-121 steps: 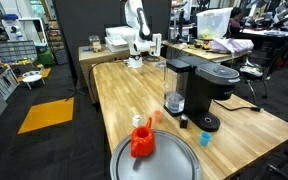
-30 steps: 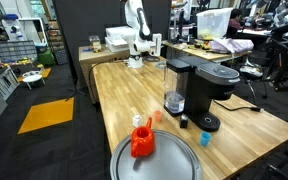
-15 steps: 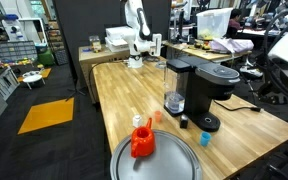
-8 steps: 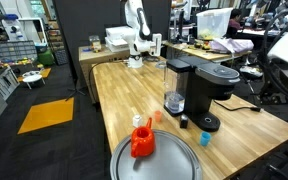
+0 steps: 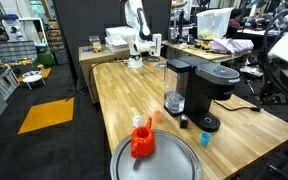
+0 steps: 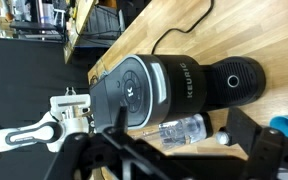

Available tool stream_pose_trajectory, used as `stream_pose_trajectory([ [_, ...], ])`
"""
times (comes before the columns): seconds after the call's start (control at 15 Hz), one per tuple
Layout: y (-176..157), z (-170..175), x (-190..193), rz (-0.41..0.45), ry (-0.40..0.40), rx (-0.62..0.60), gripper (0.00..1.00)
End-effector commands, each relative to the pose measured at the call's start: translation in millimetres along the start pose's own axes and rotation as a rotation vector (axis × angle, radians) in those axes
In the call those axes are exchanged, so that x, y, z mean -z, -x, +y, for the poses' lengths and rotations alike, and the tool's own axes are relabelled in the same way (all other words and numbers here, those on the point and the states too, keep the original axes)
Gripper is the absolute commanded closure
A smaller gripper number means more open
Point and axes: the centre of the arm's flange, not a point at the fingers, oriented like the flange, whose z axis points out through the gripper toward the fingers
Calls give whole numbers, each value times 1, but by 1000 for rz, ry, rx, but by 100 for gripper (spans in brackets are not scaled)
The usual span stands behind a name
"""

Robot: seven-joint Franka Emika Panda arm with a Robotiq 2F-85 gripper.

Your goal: Open the coffee machine chamber

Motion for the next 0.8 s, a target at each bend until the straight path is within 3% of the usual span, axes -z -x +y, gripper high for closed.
stream_pose_trajectory([
  [0.0, -5, 2, 1, 9, -18, -26, 0],
  [0.2, -10, 8, 7, 19, -6, -29, 0],
  [0.27, -12, 10, 8, 24, -5, -35, 25],
  [0.33, -12, 11, 9, 27, -4, -38, 26],
  [0.73, -5, 12, 2, 5, -4, -46, 69],
])
